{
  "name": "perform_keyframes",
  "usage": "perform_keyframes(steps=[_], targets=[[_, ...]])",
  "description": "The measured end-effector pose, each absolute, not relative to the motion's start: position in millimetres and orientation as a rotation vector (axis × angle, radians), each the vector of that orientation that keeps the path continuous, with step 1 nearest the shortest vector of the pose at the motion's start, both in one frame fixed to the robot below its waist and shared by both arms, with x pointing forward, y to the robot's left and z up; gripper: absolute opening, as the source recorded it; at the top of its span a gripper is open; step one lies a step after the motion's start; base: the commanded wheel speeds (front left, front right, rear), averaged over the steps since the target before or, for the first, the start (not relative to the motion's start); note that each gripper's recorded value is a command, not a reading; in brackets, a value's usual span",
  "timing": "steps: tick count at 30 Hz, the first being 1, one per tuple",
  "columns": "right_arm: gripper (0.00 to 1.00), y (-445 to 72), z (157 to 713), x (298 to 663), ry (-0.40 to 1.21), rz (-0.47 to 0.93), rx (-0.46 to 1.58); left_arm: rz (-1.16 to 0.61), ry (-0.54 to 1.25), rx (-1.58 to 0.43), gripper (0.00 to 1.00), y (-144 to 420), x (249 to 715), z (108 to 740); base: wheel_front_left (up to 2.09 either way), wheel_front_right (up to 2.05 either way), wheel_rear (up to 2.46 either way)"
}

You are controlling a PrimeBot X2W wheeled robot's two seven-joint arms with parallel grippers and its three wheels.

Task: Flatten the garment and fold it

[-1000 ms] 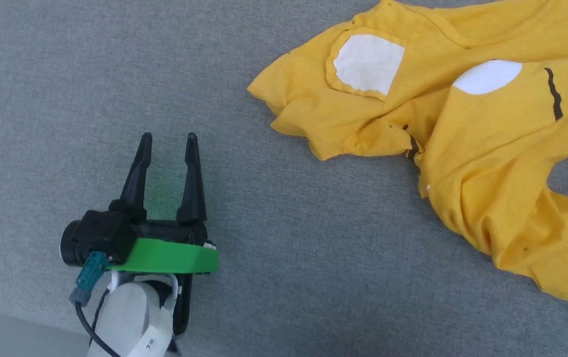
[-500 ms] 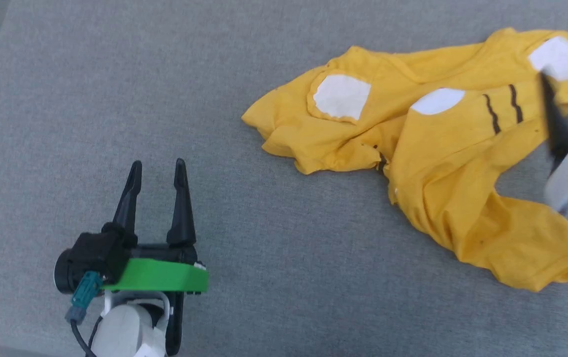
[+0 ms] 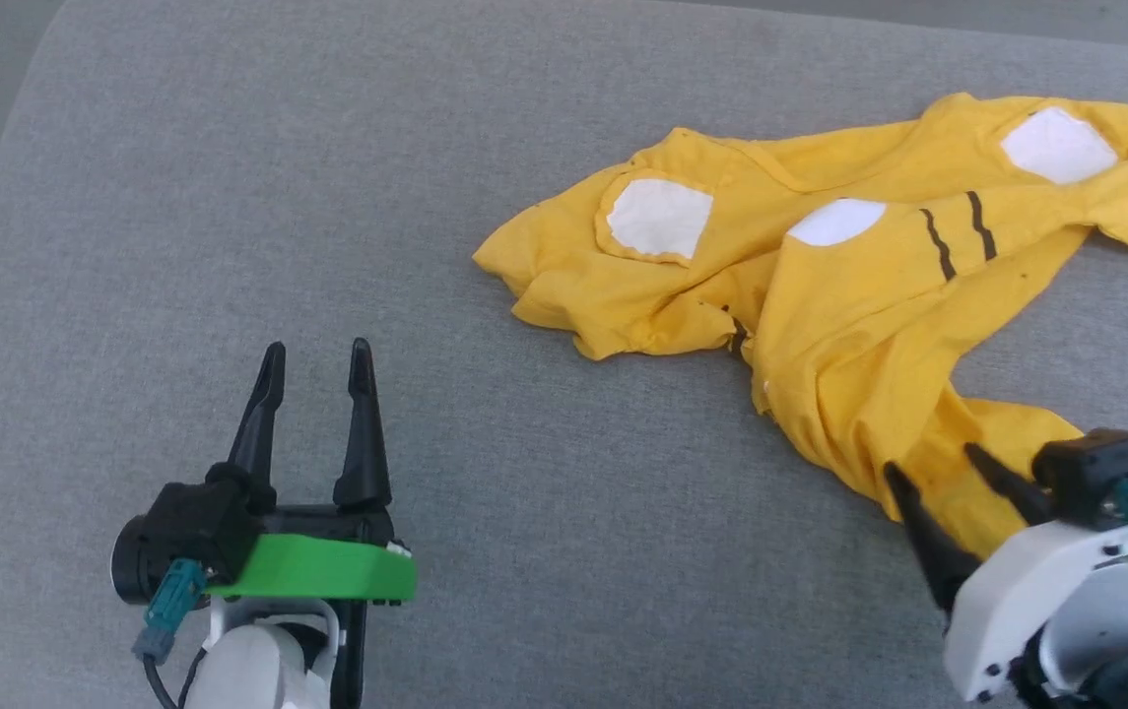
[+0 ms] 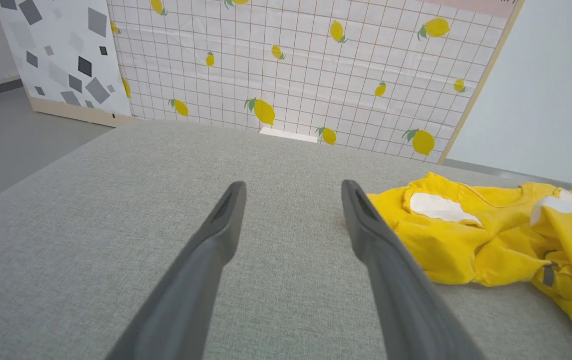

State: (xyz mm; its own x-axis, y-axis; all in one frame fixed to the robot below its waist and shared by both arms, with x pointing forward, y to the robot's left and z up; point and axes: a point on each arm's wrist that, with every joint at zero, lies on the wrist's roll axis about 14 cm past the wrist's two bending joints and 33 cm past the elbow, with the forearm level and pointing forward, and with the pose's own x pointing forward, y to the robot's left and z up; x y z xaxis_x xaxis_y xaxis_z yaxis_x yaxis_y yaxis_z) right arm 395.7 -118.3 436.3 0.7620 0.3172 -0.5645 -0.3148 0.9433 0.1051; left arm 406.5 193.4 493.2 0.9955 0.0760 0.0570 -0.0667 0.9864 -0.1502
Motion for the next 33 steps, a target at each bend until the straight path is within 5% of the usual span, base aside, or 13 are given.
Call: perform_keyframes(steps=[6, 7, 8, 9, 17, 22, 25, 30, 31, 32, 33], targets=[[1.0, -94, 397, 393, 0.69, 0.457, -0.096, 0.089, -0.042, -0.14, 1.0, 200, 404, 487, 0.0, 0.0, 0.0], [0.36, -91, 393, 395, 0.692, 0.47, -0.123, 0.093, -0.039, -0.139, 1.0, 201, 403, 486, 0.0, 0.0, 0.0], [0.09, -90, 392, 396, 0.685, 0.475, -0.133, 0.095, -0.037, -0.138, 1.0, 202, 403, 485, 0.0, 0.0, 0.0], [0.0, -88, 394, 402, 0.665, 0.474, -0.133, 0.1, -0.035, -0.137, 1.0, 204, 402, 484, 0.0, 0.0, 0.0], [0.0, -94, 455, 435, 0.465, 0.379, 0.008, 0.092, -0.046, -0.15, 1.0, 199, 405, 488, 0.0, 0.0, 0.0], [0.0, -154, 520, 449, 0.277, 0.182, 0.11, 0.068, -0.062, -0.164, 1.0, 190, 407, 493, 0.0, 0.0, 0.0], [0.0, -207, 536, 441, 0.237, 0.031, 0.151, 0.051, -0.074, -0.171, 1.0, 184, 409, 497, 0.0, 0.0, 0.0], [0.0, -315, 472, 379, 0.419, -0.3, 0.315, 0.034, -0.077, -0.177, 1.0, 178, 413, 497, 0.0, 0.0, 0.0], [0.13, -327, 450, 361, 0.501, -0.355, 0.316, 0.036, -0.074, -0.177, 1.0, 179, 413, 496, 0.0, 0.0, 0.0], [0.42, -336, 431, 343, 0.58, -0.399, 0.291, 0.035, -0.07, -0.176, 1.0, 179, 413, 495, 0.0, 0.0, 0.0], [1.0, -344, 417, 329, 0.634, -0.441, 0.267, 0.034, -0.067, -0.175, 1.0, 179, 413, 493, 0.0, 0.0, 0.0]])
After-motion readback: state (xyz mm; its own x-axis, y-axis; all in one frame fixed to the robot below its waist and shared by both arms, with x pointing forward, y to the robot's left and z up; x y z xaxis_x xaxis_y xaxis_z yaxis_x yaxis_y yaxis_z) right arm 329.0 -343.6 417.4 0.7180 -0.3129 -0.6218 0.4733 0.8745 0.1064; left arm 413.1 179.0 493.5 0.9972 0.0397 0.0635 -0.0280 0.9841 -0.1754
